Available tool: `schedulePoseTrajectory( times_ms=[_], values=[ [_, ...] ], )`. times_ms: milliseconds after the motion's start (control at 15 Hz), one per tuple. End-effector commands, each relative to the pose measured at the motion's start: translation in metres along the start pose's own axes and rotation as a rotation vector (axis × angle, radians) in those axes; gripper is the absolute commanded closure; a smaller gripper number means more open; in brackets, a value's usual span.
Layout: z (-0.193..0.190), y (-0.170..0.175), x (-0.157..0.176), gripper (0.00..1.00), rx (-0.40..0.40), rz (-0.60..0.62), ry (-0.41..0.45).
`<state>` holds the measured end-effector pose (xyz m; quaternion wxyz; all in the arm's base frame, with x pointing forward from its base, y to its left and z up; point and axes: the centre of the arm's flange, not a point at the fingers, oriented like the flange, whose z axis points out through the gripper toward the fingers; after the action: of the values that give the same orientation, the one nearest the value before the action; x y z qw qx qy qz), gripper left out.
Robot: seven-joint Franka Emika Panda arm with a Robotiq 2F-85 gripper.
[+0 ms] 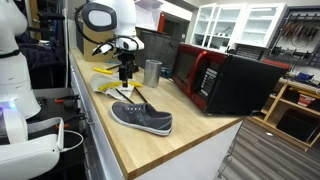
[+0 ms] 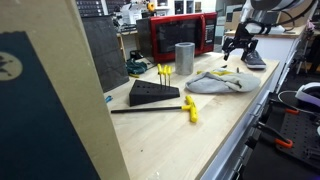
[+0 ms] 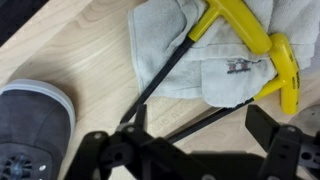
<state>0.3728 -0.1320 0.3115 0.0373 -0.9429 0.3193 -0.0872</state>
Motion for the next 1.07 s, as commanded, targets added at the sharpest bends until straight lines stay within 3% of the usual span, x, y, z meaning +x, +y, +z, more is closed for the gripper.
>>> schedulePoseTrajectory(
  times_ms=[0,667,1000],
  values=[
    [0.000,-0.002,0.000,0.00,0.023,-0.042,0.024],
    [0.001,-0.022,0.003,0.00,0.222,-0.296,-0.014],
    [0.005,-0.030,-0.006,0.00,0.320,-0.389,-0.087]
  ],
)
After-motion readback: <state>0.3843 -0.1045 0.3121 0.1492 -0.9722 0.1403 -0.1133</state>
